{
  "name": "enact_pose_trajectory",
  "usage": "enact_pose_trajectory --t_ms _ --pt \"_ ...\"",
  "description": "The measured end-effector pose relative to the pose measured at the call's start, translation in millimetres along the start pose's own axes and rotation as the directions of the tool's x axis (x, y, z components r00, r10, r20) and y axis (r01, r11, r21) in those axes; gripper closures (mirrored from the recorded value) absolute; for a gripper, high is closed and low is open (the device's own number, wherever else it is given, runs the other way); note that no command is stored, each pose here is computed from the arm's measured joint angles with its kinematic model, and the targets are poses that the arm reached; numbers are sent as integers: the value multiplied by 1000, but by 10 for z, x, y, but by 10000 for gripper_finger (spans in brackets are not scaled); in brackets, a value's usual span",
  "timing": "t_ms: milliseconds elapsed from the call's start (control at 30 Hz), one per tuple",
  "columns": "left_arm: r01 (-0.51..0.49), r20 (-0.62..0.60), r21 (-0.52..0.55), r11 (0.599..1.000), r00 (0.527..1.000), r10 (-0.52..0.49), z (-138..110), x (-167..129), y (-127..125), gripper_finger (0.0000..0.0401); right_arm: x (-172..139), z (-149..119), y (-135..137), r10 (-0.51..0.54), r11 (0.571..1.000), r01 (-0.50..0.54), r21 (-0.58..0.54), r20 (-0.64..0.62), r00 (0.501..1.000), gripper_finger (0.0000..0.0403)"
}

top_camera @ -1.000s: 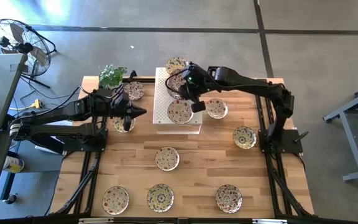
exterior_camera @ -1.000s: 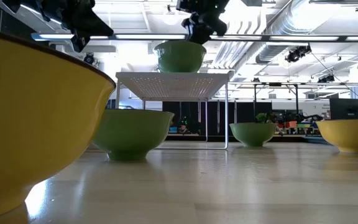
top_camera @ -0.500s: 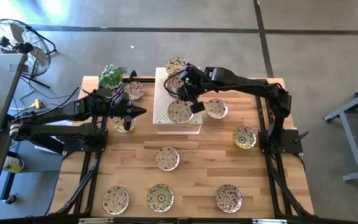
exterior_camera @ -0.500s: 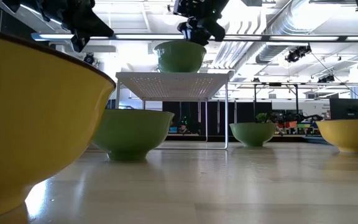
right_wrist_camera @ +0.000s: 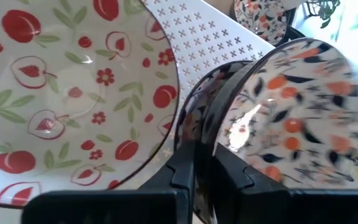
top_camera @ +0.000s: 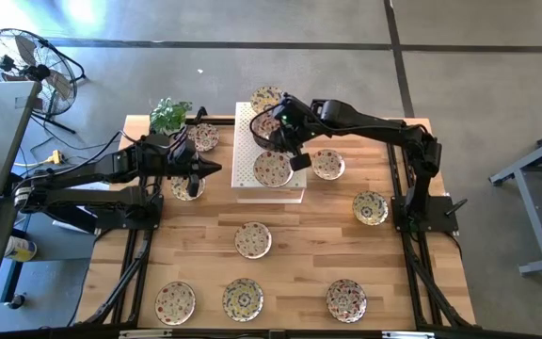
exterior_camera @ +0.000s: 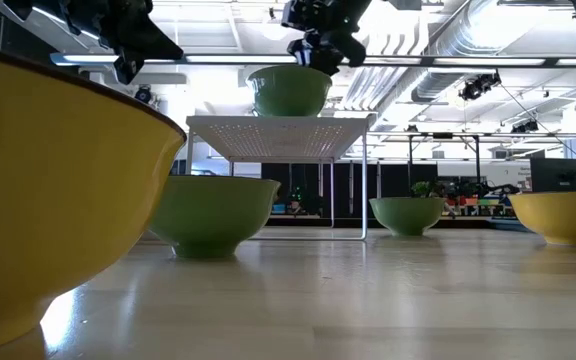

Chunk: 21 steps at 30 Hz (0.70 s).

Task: Pick & Place Mini bowls
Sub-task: Stack the orange patterned bowl on top of the orange patterned bowl on the shelf

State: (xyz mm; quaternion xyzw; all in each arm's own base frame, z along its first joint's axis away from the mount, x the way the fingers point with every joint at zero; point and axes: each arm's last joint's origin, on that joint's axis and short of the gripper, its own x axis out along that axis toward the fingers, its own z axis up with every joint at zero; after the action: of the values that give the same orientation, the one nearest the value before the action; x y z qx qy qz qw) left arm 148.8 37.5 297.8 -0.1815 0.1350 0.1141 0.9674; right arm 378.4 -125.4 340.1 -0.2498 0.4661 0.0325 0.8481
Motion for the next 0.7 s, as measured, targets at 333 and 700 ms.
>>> enact_pose_trajectory --t_ms 333,700 --pt "0 0 -1 1000 1000 0 0 0 0 400 -3 3 -3 -3 1000 3 -1 2 1000 328" --pt "1 0 -1 1000 1000 -1 0 0 0 400 -101 64 -45 -59 996 55 70 65 996 298"
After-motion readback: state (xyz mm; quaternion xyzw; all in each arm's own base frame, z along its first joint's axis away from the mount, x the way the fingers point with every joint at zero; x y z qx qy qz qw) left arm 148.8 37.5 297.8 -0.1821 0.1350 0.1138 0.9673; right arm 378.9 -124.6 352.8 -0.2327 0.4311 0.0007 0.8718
